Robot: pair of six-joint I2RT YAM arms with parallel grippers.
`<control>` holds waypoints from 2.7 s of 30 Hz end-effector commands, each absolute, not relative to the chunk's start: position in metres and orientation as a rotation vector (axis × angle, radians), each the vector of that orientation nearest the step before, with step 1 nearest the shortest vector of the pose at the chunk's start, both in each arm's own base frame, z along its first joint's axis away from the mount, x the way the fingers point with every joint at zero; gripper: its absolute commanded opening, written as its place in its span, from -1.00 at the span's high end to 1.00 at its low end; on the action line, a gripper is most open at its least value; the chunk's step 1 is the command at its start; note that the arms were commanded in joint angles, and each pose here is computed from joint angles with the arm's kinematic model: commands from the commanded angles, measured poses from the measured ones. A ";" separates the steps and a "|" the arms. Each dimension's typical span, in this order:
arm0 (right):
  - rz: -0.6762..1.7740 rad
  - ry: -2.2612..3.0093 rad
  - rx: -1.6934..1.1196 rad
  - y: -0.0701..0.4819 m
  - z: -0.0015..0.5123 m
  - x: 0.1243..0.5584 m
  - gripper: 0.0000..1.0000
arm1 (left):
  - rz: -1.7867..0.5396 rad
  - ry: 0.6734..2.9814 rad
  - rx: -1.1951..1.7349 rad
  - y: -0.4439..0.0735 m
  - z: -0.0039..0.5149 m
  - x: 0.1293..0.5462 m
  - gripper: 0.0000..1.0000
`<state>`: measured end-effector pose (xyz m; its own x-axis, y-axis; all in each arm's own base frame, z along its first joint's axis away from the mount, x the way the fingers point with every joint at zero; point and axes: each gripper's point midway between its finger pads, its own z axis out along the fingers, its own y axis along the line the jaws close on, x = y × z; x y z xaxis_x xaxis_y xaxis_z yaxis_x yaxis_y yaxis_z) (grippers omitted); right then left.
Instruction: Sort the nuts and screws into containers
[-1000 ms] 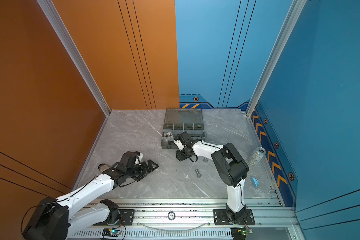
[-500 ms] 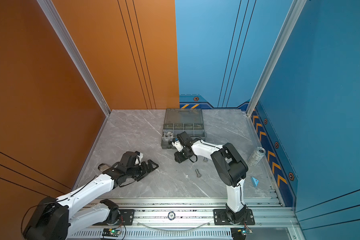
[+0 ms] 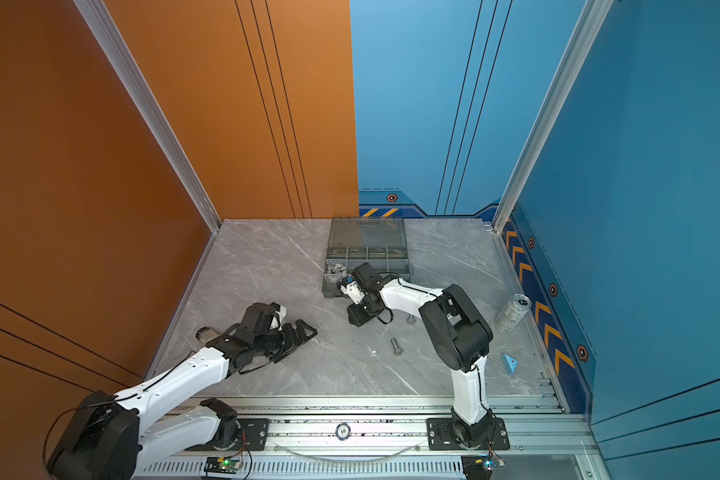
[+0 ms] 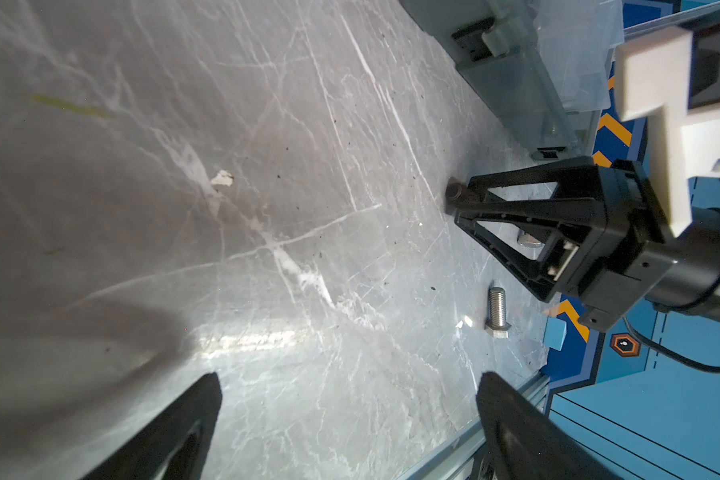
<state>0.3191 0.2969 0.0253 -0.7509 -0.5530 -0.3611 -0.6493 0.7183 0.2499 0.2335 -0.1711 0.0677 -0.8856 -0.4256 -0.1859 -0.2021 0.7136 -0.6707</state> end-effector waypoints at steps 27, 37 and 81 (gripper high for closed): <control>0.477 2.848 -1.018 0.277 -0.001 0.273 1.00 | -0.964 2.599 -0.484 -0.168 0.065 0.227 -0.95; 0.641 2.663 -0.941 0.296 0.077 0.304 1.00 | -0.966 2.592 -0.486 -0.166 0.067 0.226 -0.95; 0.283 2.612 -0.598 0.276 0.085 0.442 0.17 | -1.053 2.554 -0.474 -0.172 0.074 0.230 -0.95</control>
